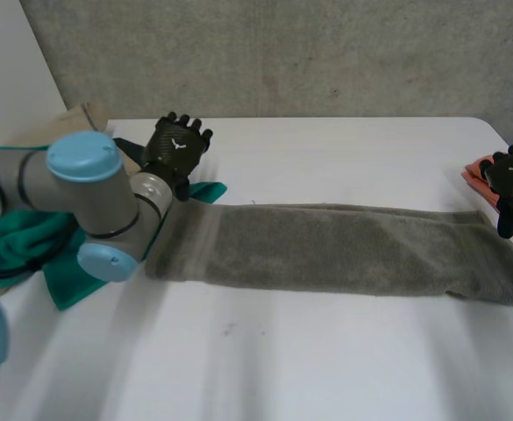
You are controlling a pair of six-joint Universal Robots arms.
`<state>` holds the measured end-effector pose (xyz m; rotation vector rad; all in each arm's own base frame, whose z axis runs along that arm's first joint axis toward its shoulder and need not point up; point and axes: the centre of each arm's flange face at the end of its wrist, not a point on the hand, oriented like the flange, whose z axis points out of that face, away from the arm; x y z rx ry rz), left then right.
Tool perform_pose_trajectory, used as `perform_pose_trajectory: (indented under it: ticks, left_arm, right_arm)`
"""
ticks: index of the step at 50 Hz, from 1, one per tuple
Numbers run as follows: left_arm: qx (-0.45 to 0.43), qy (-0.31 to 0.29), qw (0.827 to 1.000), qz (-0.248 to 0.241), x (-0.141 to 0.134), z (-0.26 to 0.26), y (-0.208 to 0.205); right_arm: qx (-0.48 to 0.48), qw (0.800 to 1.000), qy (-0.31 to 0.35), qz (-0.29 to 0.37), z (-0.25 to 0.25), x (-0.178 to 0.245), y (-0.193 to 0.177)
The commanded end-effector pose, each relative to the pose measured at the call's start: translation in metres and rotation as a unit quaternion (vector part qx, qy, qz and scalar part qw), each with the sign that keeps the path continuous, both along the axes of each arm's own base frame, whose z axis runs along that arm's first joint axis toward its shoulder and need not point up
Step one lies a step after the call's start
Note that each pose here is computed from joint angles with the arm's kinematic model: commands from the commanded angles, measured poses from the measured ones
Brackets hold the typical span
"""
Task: Fold the laundry.
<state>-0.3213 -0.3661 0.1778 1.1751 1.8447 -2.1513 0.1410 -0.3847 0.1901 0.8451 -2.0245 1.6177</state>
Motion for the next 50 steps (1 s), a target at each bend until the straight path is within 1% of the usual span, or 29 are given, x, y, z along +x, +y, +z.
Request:
perform_pose_trajectory:
  ticks: [1,2,3,7,12,14,18,21,24,25,28,29,32,33,36,37,39,40,41,44,45,47,48,50]
  left_arm:
    - [0.004,0.002,1.000,0.002,0.016,0.029,0.029]
    - [0.007,0.003,1.000,0.002,0.019,0.030,0.033]
    - [0.010,0.004,1.000,0.003,0.021,0.030,0.036]
    - [0.030,0.018,0.999,0.002,0.029,0.029,0.047]
    - [0.053,0.031,0.998,0.001,0.030,0.021,0.055]
    - [0.054,0.031,0.998,0.000,0.030,0.020,0.055]
    - [0.057,0.032,0.998,-0.001,0.028,0.018,0.055]
    - [0.057,0.031,0.998,-0.002,0.027,0.018,0.058]
    - [0.055,0.032,0.998,-0.010,0.022,0.021,0.065]
    - [0.054,0.034,0.998,-0.013,0.021,0.023,0.067]
    - [0.045,0.050,0.998,-0.018,0.020,0.038,0.075]
    - [0.044,0.056,0.997,-0.020,0.021,0.042,0.077]
    - [0.043,0.072,0.996,-0.024,0.024,0.052,0.084]
    - [0.043,0.074,0.996,-0.024,0.024,0.053,0.086]
    - [0.036,0.080,0.996,-0.024,0.027,0.062,0.090]
    - [0.035,0.080,0.996,-0.024,0.028,0.063,0.091]
    - [0.033,0.082,0.996,-0.023,0.029,0.065,0.093]
    - [0.033,0.082,0.996,-0.022,0.030,0.065,0.093]
    - [0.033,0.082,0.996,-0.021,0.030,0.065,0.092]
    - [0.037,0.081,0.996,-0.016,0.033,0.063,0.092]
    - [0.038,0.080,0.996,-0.015,0.033,0.062,0.093]
    - [0.044,0.078,0.996,-0.013,0.035,0.058,0.094]
    - [0.046,0.077,0.996,-0.012,0.035,0.057,0.095]
    - [0.053,0.074,0.996,-0.011,0.036,0.053,0.097]
  right_arm:
    - [0.049,0.997,-0.053,0.033,0.019,-0.008,0.042]
    - [0.064,0.996,-0.059,0.026,0.015,-0.015,0.045]
    - [0.100,0.992,-0.072,0.012,0.005,-0.028,0.052]
    - [0.153,0.983,-0.098,0.001,-0.019,-0.048,0.067]
    - [0.142,0.983,-0.117,0.015,-0.037,-0.056,0.069]
    - [0.127,0.985,-0.115,0.011,-0.047,-0.061,0.063]
    - [0.129,0.985,-0.113,0.009,-0.070,-0.065,0.053]
    - [0.127,0.986,-0.112,0.006,-0.077,-0.067,0.048]
    - [0.111,0.990,-0.090,-0.019,-0.075,-0.078,0.041]
    - [0.099,0.992,-0.067,-0.047,-0.074,-0.088,0.038]
    - [0.068,0.993,-0.031,-0.088,-0.064,-0.108,0.032]
    - [0.052,0.992,-0.003,-0.111,-0.055,-0.120,0.030]
    - [0.041,0.991,0.046,-0.121,-0.047,-0.134,0.028]
    - [0.036,0.989,0.081,-0.121,-0.043,-0.141,0.027]
    - [0.033,0.986,0.115,-0.113,-0.041,-0.142,0.025]
    - [0.024,0.987,0.131,-0.092,-0.038,-0.132,0.025]
    - [0.000,0.990,0.138,-0.043,-0.032,-0.104,0.023]
    - [-0.013,0.990,0.138,-0.012,-0.030,-0.084,0.024]
    - [-0.045,0.988,0.139,0.054,-0.026,-0.043,0.028]
    - [-0.096,0.976,0.136,0.141,-0.020,0.011,0.040]
    - [-0.132,0.963,0.132,0.196,-0.016,0.047,0.053]
    - [-0.162,0.947,0.127,0.246,-0.013,0.077,0.068]
    - [-0.186,0.930,0.119,0.295,-0.012,0.106,0.085]
    - [-0.205,0.911,0.112,0.341,-0.014,0.133,0.104]
